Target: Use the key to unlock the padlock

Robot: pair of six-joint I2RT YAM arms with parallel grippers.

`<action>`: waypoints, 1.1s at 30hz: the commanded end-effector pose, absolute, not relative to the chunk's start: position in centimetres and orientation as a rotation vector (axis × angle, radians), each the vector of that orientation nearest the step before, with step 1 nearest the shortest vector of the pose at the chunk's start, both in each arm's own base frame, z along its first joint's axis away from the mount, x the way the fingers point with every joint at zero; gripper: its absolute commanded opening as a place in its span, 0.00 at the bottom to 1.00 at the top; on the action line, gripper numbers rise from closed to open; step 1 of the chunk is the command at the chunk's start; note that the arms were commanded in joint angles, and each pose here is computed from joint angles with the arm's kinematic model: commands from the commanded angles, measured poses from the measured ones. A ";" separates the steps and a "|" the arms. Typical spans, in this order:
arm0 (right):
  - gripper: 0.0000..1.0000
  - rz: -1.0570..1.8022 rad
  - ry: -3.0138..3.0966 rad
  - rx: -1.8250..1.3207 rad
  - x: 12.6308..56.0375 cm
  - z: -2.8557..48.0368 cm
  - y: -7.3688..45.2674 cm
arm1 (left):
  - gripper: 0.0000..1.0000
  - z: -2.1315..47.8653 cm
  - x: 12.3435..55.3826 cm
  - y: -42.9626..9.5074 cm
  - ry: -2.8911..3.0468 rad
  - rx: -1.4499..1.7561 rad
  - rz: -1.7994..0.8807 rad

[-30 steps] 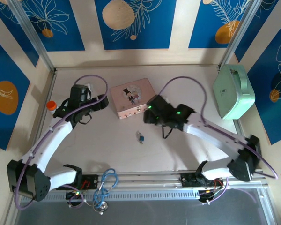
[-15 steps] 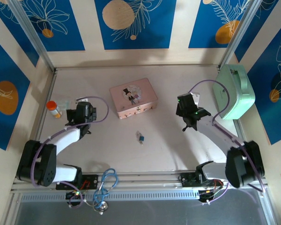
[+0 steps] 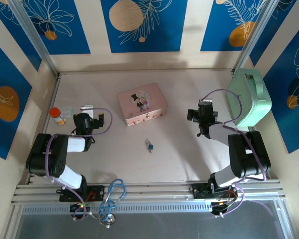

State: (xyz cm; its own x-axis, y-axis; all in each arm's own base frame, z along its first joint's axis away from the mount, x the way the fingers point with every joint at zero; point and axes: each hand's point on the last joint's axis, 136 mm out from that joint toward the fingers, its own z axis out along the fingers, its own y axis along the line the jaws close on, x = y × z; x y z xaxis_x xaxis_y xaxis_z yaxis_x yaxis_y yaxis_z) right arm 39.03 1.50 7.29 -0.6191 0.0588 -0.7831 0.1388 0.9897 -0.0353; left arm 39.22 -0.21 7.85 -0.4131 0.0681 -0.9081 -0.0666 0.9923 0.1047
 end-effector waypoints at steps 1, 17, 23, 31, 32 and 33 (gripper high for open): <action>0.99 0.068 2.110 -0.004 41.1 9.9 3.1 | 1.00 9.0 39.7 -1.8 1.921 0.082 0.052; 0.99 0.101 1.933 0.057 39.8 9.4 1.4 | 1.00 9.3 39.6 -1.8 1.894 0.080 0.072; 0.99 0.107 1.940 0.055 39.7 9.4 1.5 | 1.00 9.2 39.6 -1.8 1.897 0.080 0.073; 0.99 0.109 1.942 0.057 39.7 9.4 1.5 | 1.00 9.2 39.7 -1.8 1.901 0.085 0.066; 0.99 0.108 1.942 0.057 39.7 9.4 1.5 | 1.00 9.2 39.7 -2.0 1.901 0.091 0.061; 0.99 0.108 1.942 0.057 39.7 9.4 1.5 | 1.00 9.1 39.7 -1.9 1.902 0.091 0.059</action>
State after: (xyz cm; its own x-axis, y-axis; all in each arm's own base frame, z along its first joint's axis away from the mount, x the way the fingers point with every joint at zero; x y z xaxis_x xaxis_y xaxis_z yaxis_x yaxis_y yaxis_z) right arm 38.93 1.75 7.77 -0.4183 0.1003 -0.9028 -0.0184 0.9927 0.1188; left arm 39.69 -1.69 9.10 -0.3364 0.0873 -0.9377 0.0144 0.9961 0.0876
